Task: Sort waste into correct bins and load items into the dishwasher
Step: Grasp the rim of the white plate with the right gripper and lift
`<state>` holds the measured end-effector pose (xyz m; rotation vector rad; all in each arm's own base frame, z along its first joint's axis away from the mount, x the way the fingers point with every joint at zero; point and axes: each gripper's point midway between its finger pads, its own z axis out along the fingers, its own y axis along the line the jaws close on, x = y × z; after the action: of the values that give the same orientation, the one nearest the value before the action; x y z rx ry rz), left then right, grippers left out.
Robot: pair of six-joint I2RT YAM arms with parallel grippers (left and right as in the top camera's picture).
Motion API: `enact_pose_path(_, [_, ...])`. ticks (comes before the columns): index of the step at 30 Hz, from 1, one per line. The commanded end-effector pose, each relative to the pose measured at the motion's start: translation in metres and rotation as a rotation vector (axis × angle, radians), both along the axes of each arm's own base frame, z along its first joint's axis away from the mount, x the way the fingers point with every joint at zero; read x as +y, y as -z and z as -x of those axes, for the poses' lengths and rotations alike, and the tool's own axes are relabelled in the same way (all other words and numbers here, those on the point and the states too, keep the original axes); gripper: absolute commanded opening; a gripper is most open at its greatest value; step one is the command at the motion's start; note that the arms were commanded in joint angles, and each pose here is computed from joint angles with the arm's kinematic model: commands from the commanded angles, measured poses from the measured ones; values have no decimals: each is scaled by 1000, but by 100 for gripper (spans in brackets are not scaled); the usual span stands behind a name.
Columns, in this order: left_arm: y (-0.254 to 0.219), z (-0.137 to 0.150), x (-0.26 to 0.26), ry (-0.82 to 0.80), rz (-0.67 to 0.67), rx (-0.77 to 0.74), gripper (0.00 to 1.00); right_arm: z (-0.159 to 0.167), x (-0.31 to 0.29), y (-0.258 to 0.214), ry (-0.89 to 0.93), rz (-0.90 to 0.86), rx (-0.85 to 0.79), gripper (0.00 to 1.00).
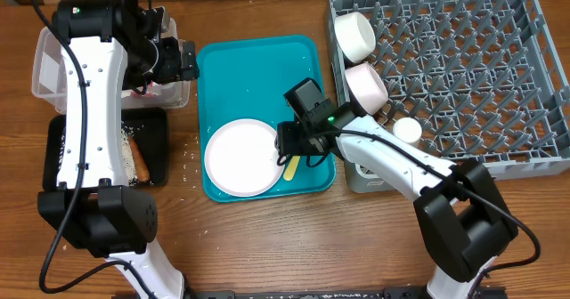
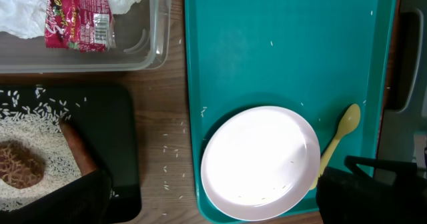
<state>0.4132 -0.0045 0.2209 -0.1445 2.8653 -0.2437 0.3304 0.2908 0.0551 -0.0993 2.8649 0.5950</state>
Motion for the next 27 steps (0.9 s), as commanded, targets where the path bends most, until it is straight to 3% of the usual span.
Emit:
enact_pose_path(1, [-1,-1,-3,17,7,-5,100,1,1,18,78,-7,72,54])
enact_pose_path(7, [-1,-1,-3,17,7,-5,100,4,5,27,128,-26,126,49])
enact_pose_path(22, [-1,-1,-2,16,7,-5,100,12,11,40,180,-48,210,5])
enact_pose_path(27, [-1,-1,-2,15,7,-5,100,12,11,40,188,-51,213,4])
